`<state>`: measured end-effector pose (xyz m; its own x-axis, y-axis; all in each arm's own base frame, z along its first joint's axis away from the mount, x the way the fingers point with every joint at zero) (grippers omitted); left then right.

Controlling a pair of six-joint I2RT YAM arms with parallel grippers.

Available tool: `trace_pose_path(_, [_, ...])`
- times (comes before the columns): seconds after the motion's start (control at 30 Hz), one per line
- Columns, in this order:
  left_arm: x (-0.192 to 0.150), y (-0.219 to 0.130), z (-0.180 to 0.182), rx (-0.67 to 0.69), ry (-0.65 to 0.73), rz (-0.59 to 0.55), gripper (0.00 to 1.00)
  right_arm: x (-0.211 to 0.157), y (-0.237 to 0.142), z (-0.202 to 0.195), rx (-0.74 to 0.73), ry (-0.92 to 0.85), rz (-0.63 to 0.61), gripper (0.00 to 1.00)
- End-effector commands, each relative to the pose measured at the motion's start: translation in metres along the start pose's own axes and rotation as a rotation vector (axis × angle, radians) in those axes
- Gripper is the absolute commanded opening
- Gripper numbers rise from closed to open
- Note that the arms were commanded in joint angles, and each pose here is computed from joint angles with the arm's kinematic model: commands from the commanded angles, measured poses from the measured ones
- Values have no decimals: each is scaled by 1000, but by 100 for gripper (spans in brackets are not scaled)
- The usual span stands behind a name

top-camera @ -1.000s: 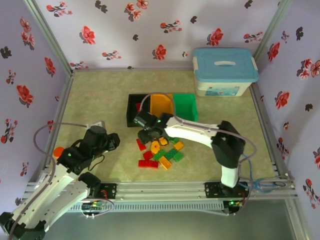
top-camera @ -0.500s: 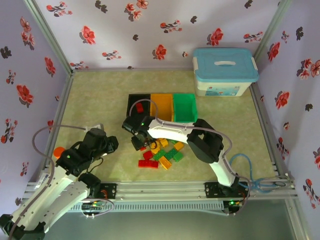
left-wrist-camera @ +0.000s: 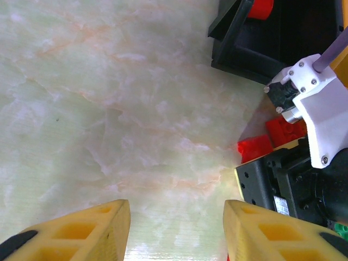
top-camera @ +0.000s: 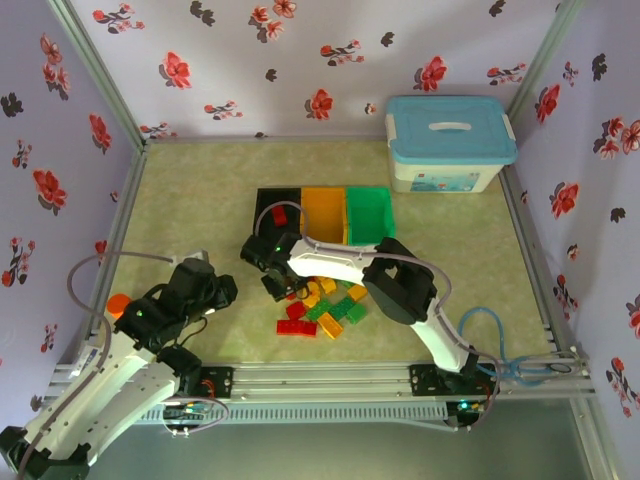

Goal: Sort the legos into containers by color
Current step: Pick up the lego from the center of the table, then place the lego in the container.

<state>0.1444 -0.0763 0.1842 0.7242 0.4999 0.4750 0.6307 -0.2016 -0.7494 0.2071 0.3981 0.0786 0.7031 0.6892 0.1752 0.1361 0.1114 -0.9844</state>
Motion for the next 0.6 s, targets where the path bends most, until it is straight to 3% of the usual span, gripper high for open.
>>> trace_pose_path(0.0, [1, -1, 1, 1, -3, -15, 48, 8, -23, -1, -36, -11, -32, 30])
trace_pose_path(0.3, [2, -6, -6, -28, 5, -17, 48, 67, -90, -38, -83, -3, -190, 28])
trace_pose_path(0.57, [1, -7, -7, -46, 7, -20, 48, 101, -94, -69, -97, 37, -229, 28])
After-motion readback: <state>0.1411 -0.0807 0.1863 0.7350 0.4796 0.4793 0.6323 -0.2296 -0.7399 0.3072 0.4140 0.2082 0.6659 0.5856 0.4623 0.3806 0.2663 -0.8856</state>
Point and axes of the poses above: each hand's point on the last joint's axis, 136 mm out from that joint toward the fingers, its own y axis out along the fingers, its own z axis along the line the jaws close on, x = y × z, the point moved 6 cm from there along -y, back along the fingers, and after that the axes turned 12 degrees about -y, right-handed, at the moved point
